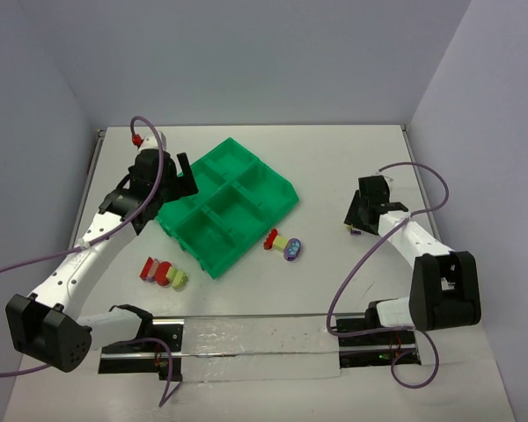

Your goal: Sort the legos into containers by color

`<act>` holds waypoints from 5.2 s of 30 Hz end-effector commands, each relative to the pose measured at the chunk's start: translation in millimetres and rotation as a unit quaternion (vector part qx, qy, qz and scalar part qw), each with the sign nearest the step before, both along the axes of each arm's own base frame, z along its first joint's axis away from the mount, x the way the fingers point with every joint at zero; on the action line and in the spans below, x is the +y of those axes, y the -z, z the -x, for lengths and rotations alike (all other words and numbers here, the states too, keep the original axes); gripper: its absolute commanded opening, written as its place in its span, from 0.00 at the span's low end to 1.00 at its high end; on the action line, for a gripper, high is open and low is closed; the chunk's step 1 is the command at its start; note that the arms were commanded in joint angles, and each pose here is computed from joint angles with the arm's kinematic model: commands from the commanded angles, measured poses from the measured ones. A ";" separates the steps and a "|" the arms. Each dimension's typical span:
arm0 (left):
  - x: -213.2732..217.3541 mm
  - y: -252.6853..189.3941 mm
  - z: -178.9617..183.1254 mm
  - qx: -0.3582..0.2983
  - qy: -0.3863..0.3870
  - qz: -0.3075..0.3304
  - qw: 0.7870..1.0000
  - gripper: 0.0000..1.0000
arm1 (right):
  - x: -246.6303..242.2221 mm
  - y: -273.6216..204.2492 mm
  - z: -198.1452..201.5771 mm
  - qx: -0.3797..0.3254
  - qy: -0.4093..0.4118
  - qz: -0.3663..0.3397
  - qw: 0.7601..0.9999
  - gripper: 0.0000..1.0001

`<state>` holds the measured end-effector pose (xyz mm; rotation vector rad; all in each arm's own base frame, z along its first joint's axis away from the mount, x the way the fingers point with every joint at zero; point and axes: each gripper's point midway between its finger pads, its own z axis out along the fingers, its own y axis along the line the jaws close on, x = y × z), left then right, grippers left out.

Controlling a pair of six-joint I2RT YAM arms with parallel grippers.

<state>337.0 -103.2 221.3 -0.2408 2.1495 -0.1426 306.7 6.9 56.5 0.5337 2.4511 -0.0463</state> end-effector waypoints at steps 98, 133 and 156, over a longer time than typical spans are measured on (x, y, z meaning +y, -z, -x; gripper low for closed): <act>-194.0 -120.7 113.6 -0.094 0.510 0.425 0.742 0.61 | 266.1 -288.3 88.1 -0.228 -0.519 -0.559 0.605 0.00; -170.0 -119.1 87.7 -0.109 0.443 0.395 0.797 0.00 | 193.1 -192.5 12.2 -0.187 -0.367 -0.415 0.811 0.00; -125.5 -128.8 56.8 -0.096 0.378 0.358 0.849 0.00 | 247.7 -108.7 -85.4 -0.062 -0.305 -0.221 0.924 0.02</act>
